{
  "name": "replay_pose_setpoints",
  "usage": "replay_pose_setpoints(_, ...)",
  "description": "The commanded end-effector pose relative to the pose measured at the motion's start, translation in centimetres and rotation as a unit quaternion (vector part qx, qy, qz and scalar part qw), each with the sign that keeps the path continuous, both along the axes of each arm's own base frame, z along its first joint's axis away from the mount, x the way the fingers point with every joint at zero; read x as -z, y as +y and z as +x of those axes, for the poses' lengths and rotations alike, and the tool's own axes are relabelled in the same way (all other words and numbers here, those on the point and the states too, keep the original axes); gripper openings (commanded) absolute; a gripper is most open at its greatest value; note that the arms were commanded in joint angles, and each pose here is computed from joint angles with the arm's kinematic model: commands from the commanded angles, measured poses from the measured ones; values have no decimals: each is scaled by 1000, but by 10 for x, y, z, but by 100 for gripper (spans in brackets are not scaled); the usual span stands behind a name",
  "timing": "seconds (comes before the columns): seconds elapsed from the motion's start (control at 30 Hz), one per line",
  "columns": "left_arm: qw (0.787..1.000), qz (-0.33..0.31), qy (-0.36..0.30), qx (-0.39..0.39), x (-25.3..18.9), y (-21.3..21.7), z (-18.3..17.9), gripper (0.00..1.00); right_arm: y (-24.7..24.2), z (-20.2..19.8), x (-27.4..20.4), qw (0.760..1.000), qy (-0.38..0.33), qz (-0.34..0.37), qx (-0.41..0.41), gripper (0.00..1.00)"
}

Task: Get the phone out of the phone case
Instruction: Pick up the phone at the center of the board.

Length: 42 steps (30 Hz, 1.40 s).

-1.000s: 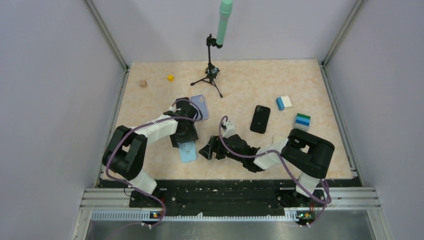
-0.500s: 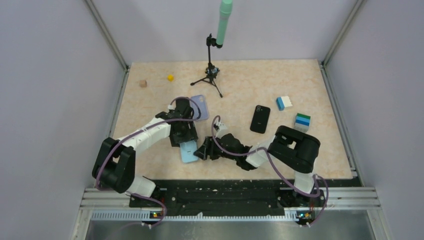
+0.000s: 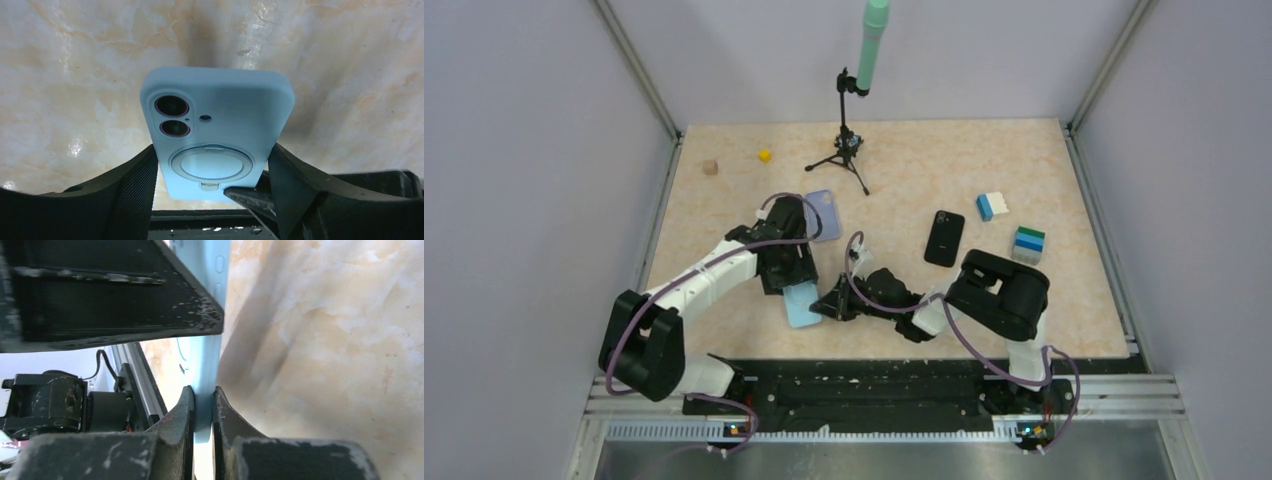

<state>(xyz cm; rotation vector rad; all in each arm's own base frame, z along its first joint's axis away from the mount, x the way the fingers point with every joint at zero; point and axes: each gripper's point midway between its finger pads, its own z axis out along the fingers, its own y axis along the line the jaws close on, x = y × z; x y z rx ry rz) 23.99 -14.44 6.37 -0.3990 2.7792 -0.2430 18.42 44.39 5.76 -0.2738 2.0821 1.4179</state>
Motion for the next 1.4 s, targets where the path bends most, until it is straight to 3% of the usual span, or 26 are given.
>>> replay_pose_setpoints(0.0,998,-34,-44,0,-26,-8,7,42,19,-11,-61,993,-45,106,-36,0)
replay_pose_setpoints(0.03,998,-40,-52,1,-31,-10,8,46,19,-11,-64,992,-47,109,-35,0)
replay_pose_setpoints(0.2,994,-44,-97,-1,-61,-5,13,84,16,-7,-79,992,-70,103,-29,0)
replay_pose_setpoints(0.27,992,-27,-121,-9,-74,3,18,90,12,-4,-84,993,-87,83,-22,0)
replay_pose_setpoints(0.43,981,-44,-187,0,-119,2,29,93,-1,10,-97,990,-135,24,11,0)
replay_pose_setpoints(0.6,969,-37,-242,-38,-156,13,41,95,-13,29,-99,978,-187,-70,61,0)
replay_pose_setpoints(0.73,949,-60,-305,-51,-192,12,54,97,-26,47,-109,951,-245,-154,111,0)
replay_pose_setpoints(0.83,924,-36,-374,-77,-232,32,63,98,-43,60,-120,923,-283,-210,150,0)
replay_pose_setpoints(0.93,903,-54,-420,-71,-268,32,65,98,-60,71,-141,896,-323,-241,185,0)
replay_pose_setpoints(1.07,905,-102,-407,-73,-279,21,76,94,-79,83,-173,858,-382,-264,220,0)
replay_pose_setpoints(1.23,910,-216,-354,-19,-282,-18,91,83,-94,94,-204,808,-452,-285,248,0)
replay_pose_setpoints(1.37,905,-240,-352,2,-289,-32,98,82,-95,102,-218,775,-487,-306,261,0)
